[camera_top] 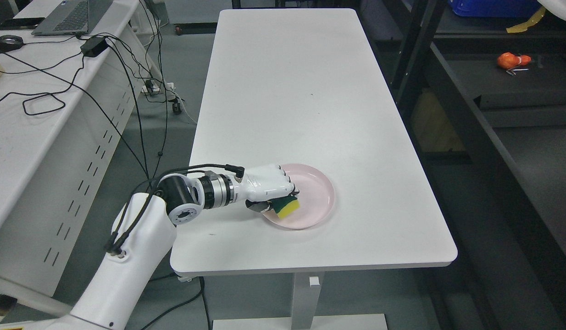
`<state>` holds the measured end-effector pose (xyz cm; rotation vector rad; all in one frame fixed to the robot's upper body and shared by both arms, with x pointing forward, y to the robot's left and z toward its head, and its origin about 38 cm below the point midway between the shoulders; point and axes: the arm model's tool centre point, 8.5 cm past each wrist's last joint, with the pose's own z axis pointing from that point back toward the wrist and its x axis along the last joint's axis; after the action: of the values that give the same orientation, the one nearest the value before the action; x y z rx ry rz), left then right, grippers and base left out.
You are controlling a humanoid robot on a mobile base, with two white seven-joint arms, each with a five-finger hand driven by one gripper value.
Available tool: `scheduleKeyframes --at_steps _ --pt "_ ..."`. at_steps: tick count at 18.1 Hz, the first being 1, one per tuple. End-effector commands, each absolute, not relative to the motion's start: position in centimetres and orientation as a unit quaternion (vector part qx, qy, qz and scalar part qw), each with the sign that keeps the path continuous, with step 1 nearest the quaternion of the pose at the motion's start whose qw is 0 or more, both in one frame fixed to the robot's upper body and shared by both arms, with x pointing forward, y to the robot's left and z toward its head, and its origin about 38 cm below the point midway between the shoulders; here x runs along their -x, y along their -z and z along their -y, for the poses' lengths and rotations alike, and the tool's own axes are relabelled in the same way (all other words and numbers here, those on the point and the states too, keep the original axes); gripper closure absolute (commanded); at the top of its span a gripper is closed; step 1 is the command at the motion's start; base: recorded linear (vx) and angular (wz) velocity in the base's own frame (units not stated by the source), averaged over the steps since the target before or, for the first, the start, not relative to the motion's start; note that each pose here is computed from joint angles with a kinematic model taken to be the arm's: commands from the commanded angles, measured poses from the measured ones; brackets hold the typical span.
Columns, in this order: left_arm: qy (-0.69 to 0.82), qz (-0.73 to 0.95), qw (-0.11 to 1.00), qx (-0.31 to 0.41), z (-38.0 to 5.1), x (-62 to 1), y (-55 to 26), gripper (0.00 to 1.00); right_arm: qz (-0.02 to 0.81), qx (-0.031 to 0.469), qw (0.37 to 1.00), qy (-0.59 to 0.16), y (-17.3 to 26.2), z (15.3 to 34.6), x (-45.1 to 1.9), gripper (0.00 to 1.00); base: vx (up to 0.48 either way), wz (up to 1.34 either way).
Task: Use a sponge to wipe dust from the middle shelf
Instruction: 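Close the left hand around the green-and-yellow sponge, then lift the sponge off the plate with the left hand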
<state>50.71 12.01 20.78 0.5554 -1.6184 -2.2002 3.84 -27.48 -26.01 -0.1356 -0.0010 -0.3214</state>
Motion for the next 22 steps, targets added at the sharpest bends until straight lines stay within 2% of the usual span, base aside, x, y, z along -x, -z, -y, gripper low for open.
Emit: scheduleKeyframes --at_steps 1,6,8,11,14,17,22 --pt "0.641 0.712 0.246 -0.144 -15.0 -51.8 -24.9 1.00 0.010 0.076 0.984 0.160 25.9 28.7 -4.4 0.00 0.000 0.00" --pt "0.437 0.846 0.296 -0.077 -19.1 -51.7 -27.9 1.00 0.010 0.076 0.984 0.160 25.9 28.7 -4.4 0.00 0.000 0.00" --pt "0.323 0.872 0.366 -0.044 -21.7 -51.5 -26.0 1.00 0.010 0.076 0.984 0.160 25.9 28.7 -4.4 0.00 0.000 0.00" --pt "0.148 0.873 0.461 -0.059 -29.2 -50.8 -25.3 1.00 0.010 0.076 0.984 0.160 25.9 28.7 -4.4 0.00 -0.005 0.00" --pt "0.032 0.879 0.465 -0.101 -32.7 -50.2 -25.5 1.00 0.010 0.076 0.984 0.160 25.9 28.7 -4.4 0.00 -0.028 0.00" --pt "0.000 0.871 0.480 -0.106 -34.3 -49.6 -25.0 1.00 0.010 0.076 0.984 0.160 25.9 28.7 -4.4 0.00 -0.092 -0.01" --pt "-0.026 0.865 0.495 -0.079 -34.7 -48.7 -23.6 1.00 0.010 0.076 0.984 0.160 25.9 28.7 -4.4 0.00 -0.174 -0.07"
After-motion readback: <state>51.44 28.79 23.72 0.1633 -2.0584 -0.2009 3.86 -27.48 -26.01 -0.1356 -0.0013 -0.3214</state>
